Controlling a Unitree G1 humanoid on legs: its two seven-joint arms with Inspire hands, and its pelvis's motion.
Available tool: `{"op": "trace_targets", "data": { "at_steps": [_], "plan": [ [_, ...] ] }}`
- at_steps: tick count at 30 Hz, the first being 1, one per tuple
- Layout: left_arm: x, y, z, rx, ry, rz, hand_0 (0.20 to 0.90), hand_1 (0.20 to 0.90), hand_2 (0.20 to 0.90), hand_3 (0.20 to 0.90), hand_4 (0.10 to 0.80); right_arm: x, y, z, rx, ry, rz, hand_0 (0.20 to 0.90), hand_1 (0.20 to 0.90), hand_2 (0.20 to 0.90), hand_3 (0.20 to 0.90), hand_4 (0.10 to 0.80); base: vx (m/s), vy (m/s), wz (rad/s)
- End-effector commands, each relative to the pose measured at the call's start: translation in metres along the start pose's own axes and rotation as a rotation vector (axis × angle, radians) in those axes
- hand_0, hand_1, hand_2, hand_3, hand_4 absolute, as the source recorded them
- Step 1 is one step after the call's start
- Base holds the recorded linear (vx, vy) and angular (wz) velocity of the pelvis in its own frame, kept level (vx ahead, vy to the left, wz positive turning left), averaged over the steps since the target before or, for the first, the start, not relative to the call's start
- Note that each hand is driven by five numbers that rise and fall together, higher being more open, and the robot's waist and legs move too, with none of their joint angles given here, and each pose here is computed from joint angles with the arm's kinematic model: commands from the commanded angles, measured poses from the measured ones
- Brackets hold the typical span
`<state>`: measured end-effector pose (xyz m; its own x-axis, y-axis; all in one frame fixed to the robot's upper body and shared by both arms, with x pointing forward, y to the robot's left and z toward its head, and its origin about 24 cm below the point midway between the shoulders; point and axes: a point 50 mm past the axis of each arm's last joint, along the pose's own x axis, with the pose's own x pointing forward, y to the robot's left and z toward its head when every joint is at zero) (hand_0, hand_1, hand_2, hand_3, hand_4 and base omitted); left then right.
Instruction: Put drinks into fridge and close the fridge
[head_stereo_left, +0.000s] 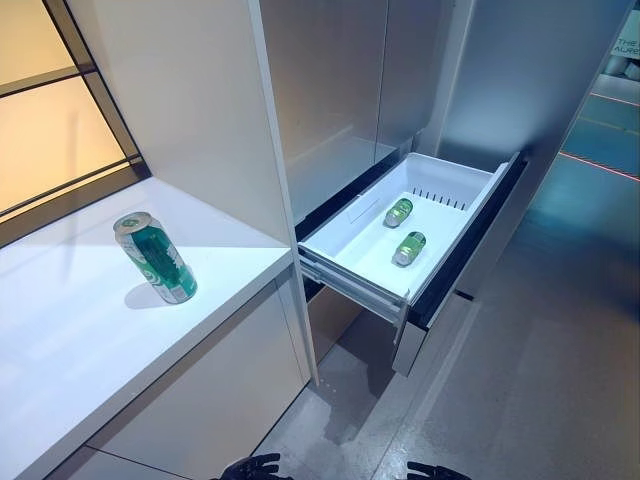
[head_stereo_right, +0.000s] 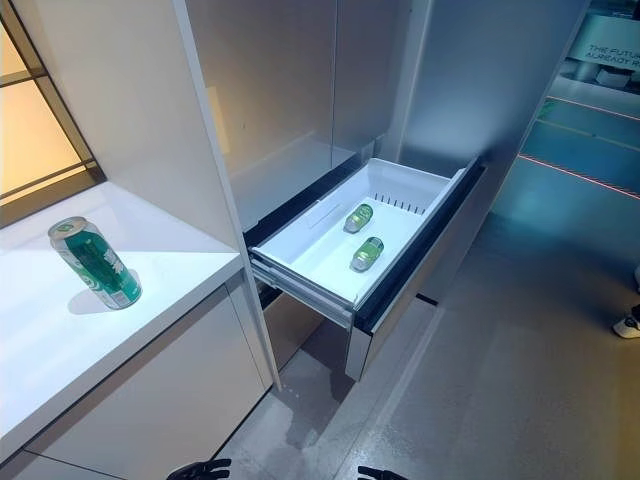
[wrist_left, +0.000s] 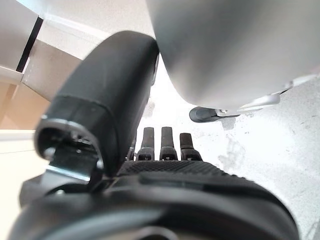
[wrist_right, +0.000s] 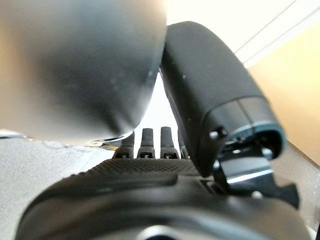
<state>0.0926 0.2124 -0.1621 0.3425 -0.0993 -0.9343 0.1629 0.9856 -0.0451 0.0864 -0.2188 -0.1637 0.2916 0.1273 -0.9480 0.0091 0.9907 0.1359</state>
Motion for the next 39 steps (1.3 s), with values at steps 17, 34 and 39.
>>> {"op": "trace_targets", "data": {
  "at_steps": [17, 34, 39],
  "plan": [
    [-0.02, -0.014, 0.121, -0.235, -0.631, -0.365, 0.9, 0.9, 0.9, 0.9, 0.8, -0.003, -0.013, 0.027, 0.023, -0.046, -0.013, 0.9, 0.9, 0.9, 0.9, 0.8, -0.016, 0.004, 0.01],
    [-0.272, -0.013, 0.284, 0.019, -1.831, -0.682, 0.9, 0.9, 0.9, 0.9, 0.8, -0.002, -0.004, -0.006, 0.039, -0.026, -0.02, 0.9, 0.9, 0.9, 0.9, 0.8, 0.007, -0.013, 0.04],
    [-0.312, 0.02, 0.276, 0.02, -2.115, -0.229, 0.9, 0.9, 0.9, 0.9, 0.8, 0.001, 0.006, -0.015, 0.053, -0.016, -0.015, 0.9, 0.9, 0.9, 0.9, 0.8, 0.017, -0.019, 0.09]
  ]
}}
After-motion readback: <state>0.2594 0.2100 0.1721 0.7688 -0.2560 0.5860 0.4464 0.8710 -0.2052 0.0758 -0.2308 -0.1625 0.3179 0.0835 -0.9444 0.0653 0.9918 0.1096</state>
